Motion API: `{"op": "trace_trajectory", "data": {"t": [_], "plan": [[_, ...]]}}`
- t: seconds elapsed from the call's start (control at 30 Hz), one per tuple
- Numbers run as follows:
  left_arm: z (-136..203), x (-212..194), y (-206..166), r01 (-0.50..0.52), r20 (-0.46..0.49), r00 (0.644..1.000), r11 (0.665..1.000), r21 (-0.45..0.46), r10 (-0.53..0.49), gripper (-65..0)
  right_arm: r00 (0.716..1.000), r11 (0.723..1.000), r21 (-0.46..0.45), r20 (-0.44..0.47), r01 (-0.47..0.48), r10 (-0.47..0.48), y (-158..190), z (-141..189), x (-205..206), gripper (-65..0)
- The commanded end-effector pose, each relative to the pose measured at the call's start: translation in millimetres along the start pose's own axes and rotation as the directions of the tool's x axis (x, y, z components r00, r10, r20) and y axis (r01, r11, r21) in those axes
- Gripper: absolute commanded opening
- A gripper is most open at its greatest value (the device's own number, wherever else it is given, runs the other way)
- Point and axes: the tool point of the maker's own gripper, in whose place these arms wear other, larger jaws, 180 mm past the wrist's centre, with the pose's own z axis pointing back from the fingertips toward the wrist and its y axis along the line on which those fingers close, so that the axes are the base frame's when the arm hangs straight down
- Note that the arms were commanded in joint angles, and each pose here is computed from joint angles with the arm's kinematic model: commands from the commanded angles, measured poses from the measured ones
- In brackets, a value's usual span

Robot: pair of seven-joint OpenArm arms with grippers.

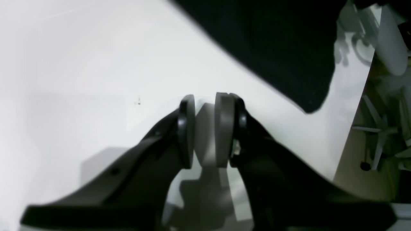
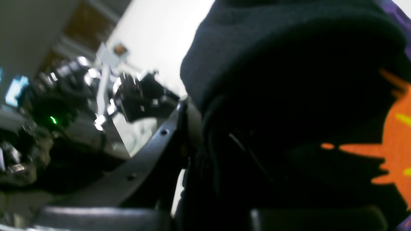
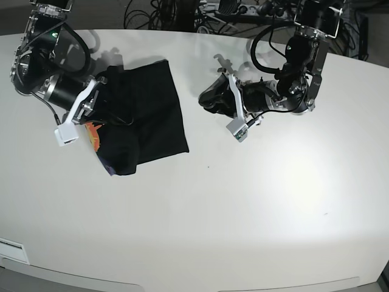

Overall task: Fold the T-shirt properly
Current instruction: 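Grasp the shirt corner with the right gripper and pull it toward the table center, then lift and flip the folded shirt over with both grippers, exposing the sun print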

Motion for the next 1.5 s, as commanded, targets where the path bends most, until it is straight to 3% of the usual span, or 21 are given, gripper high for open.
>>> {"op": "trace_trajectory", "data": {"t": [0.0, 0.03, 0.07, 0.13, 0.17, 0.2, 0.27, 0.33, 0.47, 0.5, 0.53, 0.57, 0.6, 0.63, 0.73, 0.83, 0.9, 1.07, 1.33, 1.47], "plan": [[3.2, 7.9, 0.0, 0.022, 0.017, 1.0, 1.0, 0.0, -0.022, -51.6, 0.999, 0.999, 0.024, 0.037, -0.035, 0.034, 6.7, -1.2, 12.7, -65.0], [3.2, 7.9, 0.0, 0.022, 0.017, 1.0, 1.0, 0.0, -0.022, -51.6, 0.999, 0.999, 0.035, 0.029, -0.035, 0.034, 9.6, -5.2, 10.6, -65.0], [3.2, 8.0, 0.0, 0.022, 0.017, 1.0, 1.0, 0.0, -0.022, -51.6, 0.999, 0.998, 0.052, 0.025, -0.032, 0.03, 14.0, -9.4, 9.3, -59.9], [3.2, 8.3, 0.0, 0.022, 0.019, 1.0, 1.0, 0.0, -0.022, -51.6, 0.999, 0.991, 0.13, 0.029, -0.024, 0.02, 31.6, -20.0, 7.8, -35.4], [3.2, 8.5, 0.1, 0.023, 0.019, 1.0, 1.0, 0.0, -0.023, -51.6, 0.999, 0.981, 0.193, 0.034, -0.024, 0.018, 45.4, -25.2, 7.7, -26.1], [3.2, 9.4, 0.0, 0.022, 0.024, 0.999, 1.0, 0.0, -0.022, -51.6, 0.999, 0.963, 0.269, 0.039, -0.029, 0.019, 61.5, -29.3, 8.4, -22.6], [3.3, 12.2, 0.0, 0.022, 0.04, 0.999, 1.0, 0.0, -0.022, -51.6, 0.996, 0.945, 0.323, -0.049, -0.05, 0.07, 74.8, -40.0, -4.3, -22.6], [3.3, 12.8, -0.2, 0.022, 0.043, 0.999, 1.0, -0.001, -0.022, -51.6, 0.988, 0.923, 0.37, -0.062, -0.106, 0.139, 88.6, -48.0, 1.5, -22.8], [3.3, 12.1, -0.1, 0.022, 0.04, 0.999, 1.0, 0.0, -0.022, -51.7, 0.974, 0.903, 0.376, -0.012, -0.206, 0.227, 94.4, -49.4, 27.3, -24.4], [3.3, 12.1, 0.0, 0.023, 0.039, 0.999, 1.0, 0.0, -0.023, -52.9, 0.972, 0.905, 0.364, 0.005, -0.221, 0.235, 91.4, -48.3, 34.7, -28.2], [3.3, 11.8, 0.0, 0.023, 0.037, 0.999, 1.0, 0.0, -0.023, -57.2, 0.97, 0.907, 0.35, 0.028, -0.236, 0.242, 88.3, -46.6, 43.3, -35.9], [3.3, 11.5, 0.0, 0.023, 0.036, 0.999, 1.0, 0.0, -0.023, -64.8, 0.968, 0.909, 0.333, 0.049, -0.249, 0.247, 84.7, -44.4, 51.4, -47.6], [3.4, 11.7, 0.0, 0.023, 0.036, 0.999, 1.0, 0.0, -0.023, -65.0, 0.966, 0.913, 0.314, 0.071, -0.26, 0.25, 80.5, -41.2, 59.1, -62.3], [3.4, 12.8, -1.6, 0.028, 0.041, 0.999, 1.0, -0.009, -0.027, -65.0, 0.962, 0.925, 0.264, 0.079, -0.273, 0.261, 70.6, -40.0, 64.5, -65.0], [5.1, 23.0, -19.0, 0.049, 0.076, 0.996, 0.993, -0.11, -0.041, -65.0, 0.942, 0.948, 0.024, 0.124, -0.316, 0.311, 27.9, -34.8, 84.6, -65.0], [9.1, 44.5, -37.5, 0.02, 0.134, 0.991, 0.974, -0.224, 0.01, -65.0, 0.911, 0.91, -0.166, 0.104, -0.379, 0.398, -4.4, -30.5, 94.3, -65.0], [7.9, 57.2, -45.8, 0.025, 0.162, 0.987, 0.964, -0.265, 0.019, -65.0, 0.903, 0.889, -0.232, 0.083, -0.395, 0.422, -17.5, -31.2, 95.0, -65.0], [-12.3, 83.2, -65.6, 0.093, 0.195, 0.98, 0.951, -0.294, -0.036, -65.0, 0.907, 0.877, -0.263, 0.016, -0.402, 0.421, -42.8, -49.4, 80.4, -65.0], [-71.4, 52.7, -111.2, 0.235, 0.045, 0.971, 0.915, -0.327, -0.233, -65.0, 0.887, 0.834, -0.304, -0.138, -0.461, 0.44, -102.9, -69.1, 87.5, -65.0], [-83.7, 27.5, -110.6, 0.288, -0.04, 0.948, 0.907, -0.308, -0.315, -65.0, 0.895, 0.84, -0.312, -0.199, -0.444, 0.399, -130.0, -67.1, 82.4, -65.0]]}}
